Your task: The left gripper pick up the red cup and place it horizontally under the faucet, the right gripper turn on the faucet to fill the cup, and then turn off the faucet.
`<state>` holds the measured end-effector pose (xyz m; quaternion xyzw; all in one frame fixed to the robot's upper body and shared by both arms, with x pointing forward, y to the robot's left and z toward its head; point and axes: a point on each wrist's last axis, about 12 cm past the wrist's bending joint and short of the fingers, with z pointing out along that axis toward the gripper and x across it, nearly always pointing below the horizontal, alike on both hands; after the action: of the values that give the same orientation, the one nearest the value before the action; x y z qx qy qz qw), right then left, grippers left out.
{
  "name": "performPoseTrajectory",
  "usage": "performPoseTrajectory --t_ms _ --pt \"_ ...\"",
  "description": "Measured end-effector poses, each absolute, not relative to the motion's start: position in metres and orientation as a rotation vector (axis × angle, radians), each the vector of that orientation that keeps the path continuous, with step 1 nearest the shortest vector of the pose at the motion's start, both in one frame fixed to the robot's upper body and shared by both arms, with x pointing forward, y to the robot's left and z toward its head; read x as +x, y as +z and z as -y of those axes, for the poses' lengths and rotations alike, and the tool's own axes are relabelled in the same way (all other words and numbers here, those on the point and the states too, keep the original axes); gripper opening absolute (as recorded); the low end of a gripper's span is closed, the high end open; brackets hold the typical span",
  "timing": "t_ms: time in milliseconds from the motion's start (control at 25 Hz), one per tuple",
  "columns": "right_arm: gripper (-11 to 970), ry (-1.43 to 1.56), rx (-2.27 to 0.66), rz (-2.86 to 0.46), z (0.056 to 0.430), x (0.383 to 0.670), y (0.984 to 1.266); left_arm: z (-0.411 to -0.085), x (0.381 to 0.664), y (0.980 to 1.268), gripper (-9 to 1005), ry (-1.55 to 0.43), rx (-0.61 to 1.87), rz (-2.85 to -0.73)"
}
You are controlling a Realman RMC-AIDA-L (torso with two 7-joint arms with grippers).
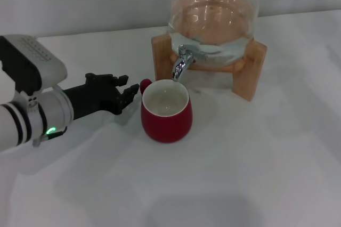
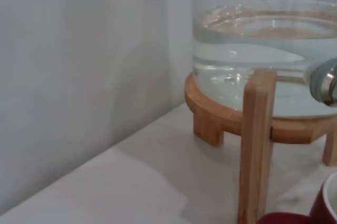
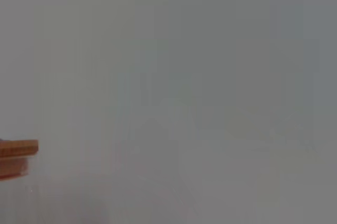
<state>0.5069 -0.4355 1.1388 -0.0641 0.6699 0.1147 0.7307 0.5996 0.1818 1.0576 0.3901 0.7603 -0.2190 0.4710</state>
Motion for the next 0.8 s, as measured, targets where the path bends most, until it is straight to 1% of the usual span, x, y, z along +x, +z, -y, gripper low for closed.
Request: performPoseTrajectory --t_ms 440,600,800 --pt "631 0.257 -0.136 -1.476 0.436 0.506 1.139 -0.190 0.592 1.052 329 -0.547 0.920 -1.883" --pt "631 0.258 -0.132 -1.478 0.437 0.505 1.138 -0.203 0.586 1.055 332 -0.538 0.860 -1.875" --pt "631 0.258 -0.131 -1.479 0.437 0.505 1.138 -0.222 0.576 1.067 335 -0.518 0.765 -1.841"
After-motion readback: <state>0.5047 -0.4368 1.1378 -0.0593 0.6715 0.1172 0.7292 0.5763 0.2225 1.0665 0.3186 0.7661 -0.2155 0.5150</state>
